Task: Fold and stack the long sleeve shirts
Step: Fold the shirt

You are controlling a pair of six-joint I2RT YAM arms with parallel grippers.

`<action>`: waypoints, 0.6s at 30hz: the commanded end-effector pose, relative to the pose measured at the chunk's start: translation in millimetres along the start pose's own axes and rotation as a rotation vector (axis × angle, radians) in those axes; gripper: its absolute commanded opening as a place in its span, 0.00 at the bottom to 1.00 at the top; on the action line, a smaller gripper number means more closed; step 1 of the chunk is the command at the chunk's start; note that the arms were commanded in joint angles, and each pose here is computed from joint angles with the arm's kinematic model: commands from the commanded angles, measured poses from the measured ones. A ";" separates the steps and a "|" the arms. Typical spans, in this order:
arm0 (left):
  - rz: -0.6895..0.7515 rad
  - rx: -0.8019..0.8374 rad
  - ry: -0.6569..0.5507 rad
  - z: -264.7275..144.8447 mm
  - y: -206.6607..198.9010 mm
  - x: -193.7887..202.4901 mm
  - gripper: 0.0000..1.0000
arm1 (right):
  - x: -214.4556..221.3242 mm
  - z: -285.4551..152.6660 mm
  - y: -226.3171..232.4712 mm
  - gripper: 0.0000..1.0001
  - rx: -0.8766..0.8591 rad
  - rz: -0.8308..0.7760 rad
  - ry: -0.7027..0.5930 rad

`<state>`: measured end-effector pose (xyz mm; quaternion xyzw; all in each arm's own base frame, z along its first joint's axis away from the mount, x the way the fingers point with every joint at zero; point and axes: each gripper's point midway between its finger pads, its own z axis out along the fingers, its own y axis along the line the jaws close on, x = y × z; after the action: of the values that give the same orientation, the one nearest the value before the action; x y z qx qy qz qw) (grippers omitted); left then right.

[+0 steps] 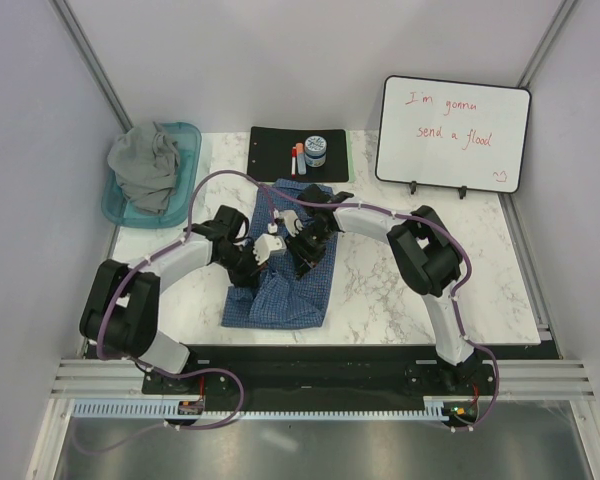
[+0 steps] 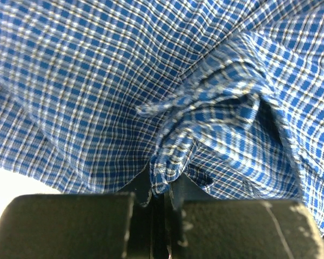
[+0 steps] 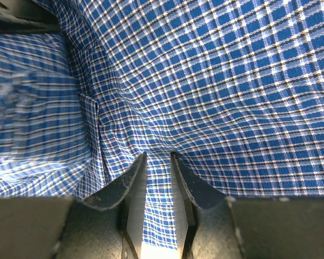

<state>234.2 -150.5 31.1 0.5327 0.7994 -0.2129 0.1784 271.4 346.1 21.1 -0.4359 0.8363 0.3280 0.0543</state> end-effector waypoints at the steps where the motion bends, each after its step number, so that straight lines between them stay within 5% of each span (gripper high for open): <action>1: -0.011 -0.096 -0.105 -19.3 12.7 -27.4 0.02 | 2.0 1.0 -19.8 0.32 0.085 -0.053 0.025; 15: -0.038 -0.136 -0.057 -3.5 34.3 -27.1 0.02 | -23.2 -46.7 -20.2 0.39 0.125 -0.030 -0.076; 18: -0.065 -0.138 -0.046 -1.1 37.6 -27.4 0.10 | -22.4 -65.3 -20.4 0.40 0.143 0.000 -0.103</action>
<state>253.0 -152.8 31.6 0.5055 0.8172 -0.1942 0.1974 293.7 329.2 30.1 -0.4257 0.8503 0.2997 0.0768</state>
